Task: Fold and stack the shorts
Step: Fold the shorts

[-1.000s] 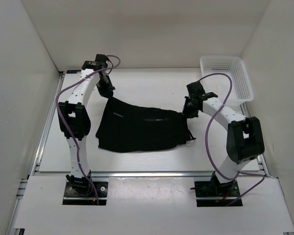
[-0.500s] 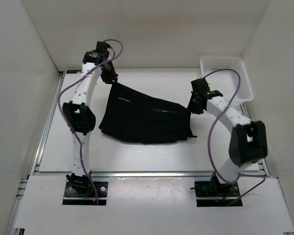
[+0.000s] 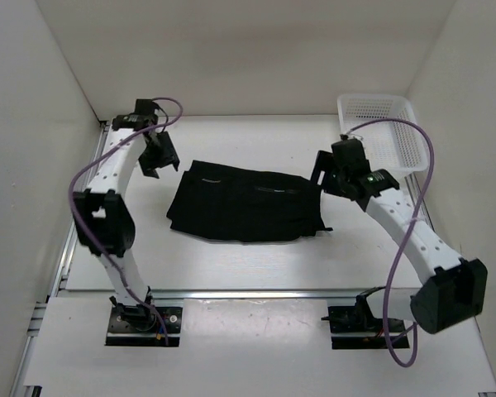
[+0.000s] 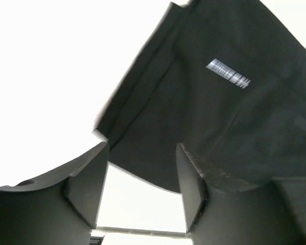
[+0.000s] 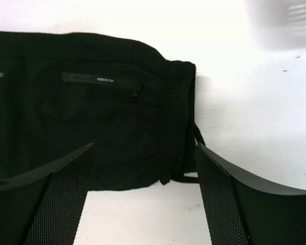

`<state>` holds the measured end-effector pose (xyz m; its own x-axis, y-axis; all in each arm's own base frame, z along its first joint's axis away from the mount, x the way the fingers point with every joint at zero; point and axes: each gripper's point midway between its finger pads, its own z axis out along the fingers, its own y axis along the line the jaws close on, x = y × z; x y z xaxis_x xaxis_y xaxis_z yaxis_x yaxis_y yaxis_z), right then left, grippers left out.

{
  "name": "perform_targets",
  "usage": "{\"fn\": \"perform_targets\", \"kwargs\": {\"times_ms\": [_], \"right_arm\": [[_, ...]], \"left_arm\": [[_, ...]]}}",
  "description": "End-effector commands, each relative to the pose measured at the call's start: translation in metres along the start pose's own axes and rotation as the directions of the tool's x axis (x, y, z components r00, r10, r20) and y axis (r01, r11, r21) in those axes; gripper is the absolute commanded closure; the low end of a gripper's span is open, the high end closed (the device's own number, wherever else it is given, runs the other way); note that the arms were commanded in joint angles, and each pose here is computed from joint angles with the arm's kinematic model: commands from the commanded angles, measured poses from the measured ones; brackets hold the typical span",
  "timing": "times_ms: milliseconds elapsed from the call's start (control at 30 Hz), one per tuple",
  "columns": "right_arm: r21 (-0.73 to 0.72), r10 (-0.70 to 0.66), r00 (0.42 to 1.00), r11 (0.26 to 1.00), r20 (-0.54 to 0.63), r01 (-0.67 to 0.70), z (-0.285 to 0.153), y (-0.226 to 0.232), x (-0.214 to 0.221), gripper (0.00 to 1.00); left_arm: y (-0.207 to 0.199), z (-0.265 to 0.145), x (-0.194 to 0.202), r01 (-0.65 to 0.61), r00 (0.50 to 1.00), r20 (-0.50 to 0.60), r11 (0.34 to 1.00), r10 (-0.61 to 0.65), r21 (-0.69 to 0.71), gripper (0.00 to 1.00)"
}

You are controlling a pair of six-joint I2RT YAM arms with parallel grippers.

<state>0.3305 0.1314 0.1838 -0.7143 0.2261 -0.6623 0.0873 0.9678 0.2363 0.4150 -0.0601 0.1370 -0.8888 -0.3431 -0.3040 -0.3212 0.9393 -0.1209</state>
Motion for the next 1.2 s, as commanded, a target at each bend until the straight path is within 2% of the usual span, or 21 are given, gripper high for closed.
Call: {"fn": "perform_targets", "kwargs": {"times_ms": [0, 33, 133, 200, 333, 433, 533, 567, 600, 633, 667, 767, 867, 1000, 1100, 1167], "right_arm": [[0.067, -0.007, 0.997, 0.998, -0.074, 0.012, -0.009, -0.026, 0.032, 0.17], [0.067, -0.007, 0.997, 0.998, -0.074, 0.012, -0.011, -0.028, 0.035, 0.17], [0.080, -0.001, 0.995, 0.997, -0.095, 0.009, -0.015, -0.036, 0.049, 0.16], [0.075, 0.008, 0.994, 0.997, -0.105, 0.000, -0.017, -0.037, 0.054, 0.15], [0.050, 0.034, 0.984, 0.998, -0.177, -0.026, -0.018, -0.035, 0.072, 0.09], [0.048, 0.102, 0.969, 0.995, -0.225, -0.093, -0.013, -0.040, 0.085, 0.08], [0.032, 0.176, 0.939, 0.984, -0.295, -0.174, -0.006, -0.046, 0.104, 0.08], [0.009, 0.192, 0.935, 0.980, -0.297, -0.198, -0.003, -0.045, 0.104, 0.07], [-0.002, 0.221, 0.926, 0.973, -0.308, -0.233, -0.001, -0.045, 0.106, 0.06], [-0.002, 0.252, 0.913, 0.964, -0.323, -0.266, 0.004, -0.051, 0.112, 0.06], [-0.059, 0.275, 0.902, 0.949, -0.334, -0.311, 0.005, -0.041, 0.110, 0.06], [-0.070, 0.313, 0.867, 0.928, -0.389, -0.366, 0.017, -0.038, 0.125, 0.06], [-0.100, 0.363, 0.825, 0.890, -0.433, -0.444, 0.027, -0.027, 0.135, 0.05], [-0.113, 0.441, 0.788, 0.840, -0.430, -0.531, 0.047, -0.022, 0.137, 0.05], [-0.080, 0.484, 0.771, 0.824, -0.414, -0.561, 0.063, -0.026, 0.140, 0.10], [-0.050, 0.487, 0.789, 0.839, -0.374, -0.542, 0.078, -0.030, 0.136, 0.19]], "left_arm": [[0.023, -0.013, 0.006, -0.015, 0.997, 0.075, 1.000, 0.015, 0.000, 0.29], [0.030, 0.001, 0.026, -0.026, 0.999, 0.020, 1.000, 0.026, -0.012, 0.27], [0.027, 0.023, 0.045, -0.041, 0.998, -0.054, 0.998, 0.043, 0.046, 0.13], [0.027, 0.042, 0.055, -0.037, 0.993, -0.114, 0.998, 0.042, 0.045, 0.10], [0.030, 0.071, 0.063, -0.036, 0.984, -0.172, 0.999, 0.039, 0.021, 0.10], [0.026, 0.085, 0.070, -0.029, 0.976, -0.212, 0.999, 0.038, 0.045, 0.10], [0.016, 0.087, 0.072, -0.030, 0.974, -0.220, 0.996, 0.048, 0.086, 0.19], [0.011, 0.089, 0.077, -0.039, 0.973, -0.225, 0.994, 0.061, 0.098, 0.27], [0.011, 0.089, 0.077, -0.040, 0.973, -0.225, 0.994, 0.061, 0.098, 0.38], [0.009, 0.090, 0.082, -0.049, 0.970, -0.234, 0.994, 0.071, 0.098, 0.56], [0.010, 0.091, 0.086, -0.039, 0.968, -0.245, 0.995, 0.061, 0.091, 0.90], [0.023, 0.084, 0.082, 0.002, 0.977, -0.213, 1.000, 0.004, 0.031, 0.90], [0.029, 0.076, 0.074, 0.028, 0.984, -0.176, 0.999, -0.023, 0.026, 0.90], [0.028, 0.074, 0.077, 0.030, 0.983, -0.180, 0.999, -0.023, 0.034, 0.90], [0.025, 0.073, 0.074, 0.031, 0.984, -0.175, 0.998, -0.022, 0.047, 0.90], [0.026, 0.076, 0.075, 0.031, 0.983, -0.183, 0.999, -0.023, 0.043, 0.90]]}}
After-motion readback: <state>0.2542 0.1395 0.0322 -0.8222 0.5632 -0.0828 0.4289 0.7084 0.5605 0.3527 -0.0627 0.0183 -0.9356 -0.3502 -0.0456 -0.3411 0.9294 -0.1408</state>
